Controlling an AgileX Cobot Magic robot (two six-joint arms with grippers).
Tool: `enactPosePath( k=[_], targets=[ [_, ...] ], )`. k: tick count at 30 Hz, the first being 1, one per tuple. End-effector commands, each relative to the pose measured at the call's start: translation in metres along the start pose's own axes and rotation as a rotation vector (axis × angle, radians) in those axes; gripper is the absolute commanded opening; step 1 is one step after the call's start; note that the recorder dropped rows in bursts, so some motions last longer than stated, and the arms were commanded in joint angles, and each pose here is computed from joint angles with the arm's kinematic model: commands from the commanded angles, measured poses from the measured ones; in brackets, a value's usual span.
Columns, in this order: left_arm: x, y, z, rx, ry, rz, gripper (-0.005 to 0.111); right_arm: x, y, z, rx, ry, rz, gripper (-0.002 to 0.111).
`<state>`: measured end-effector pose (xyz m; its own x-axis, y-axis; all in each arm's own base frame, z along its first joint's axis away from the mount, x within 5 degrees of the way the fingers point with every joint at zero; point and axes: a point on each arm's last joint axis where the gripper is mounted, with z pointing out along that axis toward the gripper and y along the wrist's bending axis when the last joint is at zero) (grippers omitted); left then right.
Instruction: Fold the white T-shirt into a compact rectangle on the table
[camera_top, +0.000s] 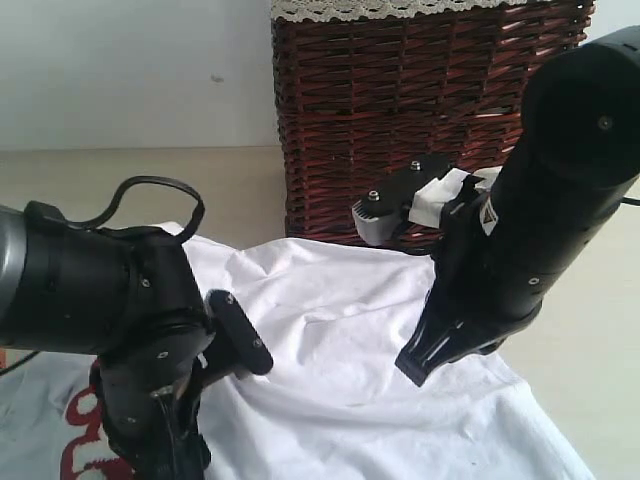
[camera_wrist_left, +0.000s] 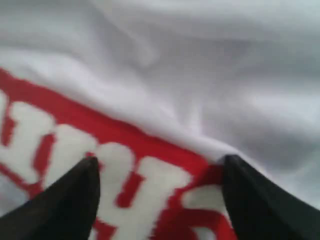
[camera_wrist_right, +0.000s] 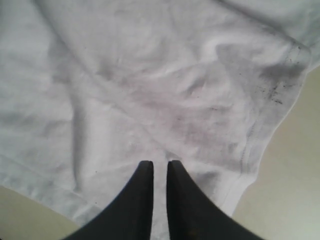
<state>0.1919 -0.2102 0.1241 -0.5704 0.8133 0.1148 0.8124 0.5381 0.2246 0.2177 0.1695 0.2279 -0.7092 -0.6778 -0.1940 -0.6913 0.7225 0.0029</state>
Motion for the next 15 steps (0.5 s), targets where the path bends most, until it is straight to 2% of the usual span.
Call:
enactPosePath(
  k=[1, 3, 5, 8, 13, 15],
  targets=[
    [0.000, -0.021, 0.005, 0.203, 0.029, 0.050, 0.042, -0.003, -0.002, -0.002, 0.014, -0.025, -0.016, 0.012],
    [0.002, -0.022, 0.004, 0.213, 0.042, 0.055, 0.022, -0.003, -0.005, 0.006, 0.048, -0.032, -0.034, 0.008],
    [0.004, -0.016, 0.001, 0.209, 0.047, 0.034, 0.001, -0.002, -0.008, 0.020, 0.075, -0.008, -0.046, 0.000],
    [0.007, -0.003, -0.003, 0.212, 0.036, -0.032, 0.000, -0.004, -0.020, 0.043, 0.087, 0.042, 0.036, 0.000],
    [0.019, 0.033, 0.000, 0.241, 0.060, -0.267, 0.000, -0.008, -0.035, 0.082, 0.055, 0.073, 0.139, 0.000],
    [0.026, 0.039, 0.007, 0.265, 0.089, -0.316, 0.000, -0.008, -0.039, 0.100, 0.047, 0.094, 0.158, 0.000]
  ],
)
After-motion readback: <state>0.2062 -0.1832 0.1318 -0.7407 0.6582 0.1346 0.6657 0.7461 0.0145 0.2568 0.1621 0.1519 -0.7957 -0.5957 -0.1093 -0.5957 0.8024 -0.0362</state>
